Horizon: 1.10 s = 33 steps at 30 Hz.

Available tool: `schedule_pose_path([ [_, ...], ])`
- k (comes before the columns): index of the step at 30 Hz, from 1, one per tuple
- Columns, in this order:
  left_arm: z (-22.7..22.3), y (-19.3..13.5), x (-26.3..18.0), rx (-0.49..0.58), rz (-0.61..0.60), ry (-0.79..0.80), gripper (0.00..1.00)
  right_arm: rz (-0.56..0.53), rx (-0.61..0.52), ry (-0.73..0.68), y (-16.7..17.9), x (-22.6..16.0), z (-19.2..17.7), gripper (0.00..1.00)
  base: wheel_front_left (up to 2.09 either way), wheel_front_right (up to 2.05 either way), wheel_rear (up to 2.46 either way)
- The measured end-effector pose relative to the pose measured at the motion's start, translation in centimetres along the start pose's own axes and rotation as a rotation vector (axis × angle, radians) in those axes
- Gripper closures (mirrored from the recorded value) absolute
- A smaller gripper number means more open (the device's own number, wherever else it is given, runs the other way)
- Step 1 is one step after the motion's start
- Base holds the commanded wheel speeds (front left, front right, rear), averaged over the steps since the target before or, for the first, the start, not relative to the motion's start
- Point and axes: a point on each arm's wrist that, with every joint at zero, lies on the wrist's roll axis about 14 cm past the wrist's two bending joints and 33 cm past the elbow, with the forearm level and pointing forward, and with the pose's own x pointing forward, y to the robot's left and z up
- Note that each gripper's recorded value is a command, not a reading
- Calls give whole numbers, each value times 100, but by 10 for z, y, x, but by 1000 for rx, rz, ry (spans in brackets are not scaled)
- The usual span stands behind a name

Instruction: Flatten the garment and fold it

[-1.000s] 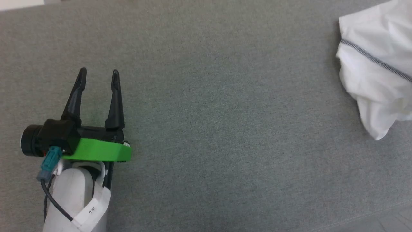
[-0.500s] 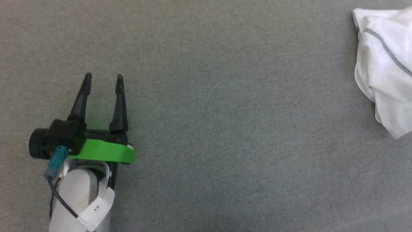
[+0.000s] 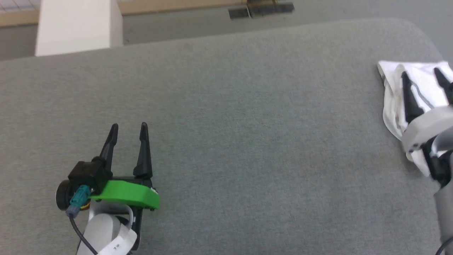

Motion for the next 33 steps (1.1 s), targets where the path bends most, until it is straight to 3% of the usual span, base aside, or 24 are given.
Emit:
schedule_pose_path([
  [12,37,24,-50,29,108,-63,0,180,214,-223,92,-60,38,0,0,0,0],
  [23,48,30,-84,37,150,-86,0,206,237,-259,112,-96,37,0,0,0,0],
  [33,43,24,-89,26,139,-73,0,205,254,-233,111,-108,25,0,0,0,0],
])
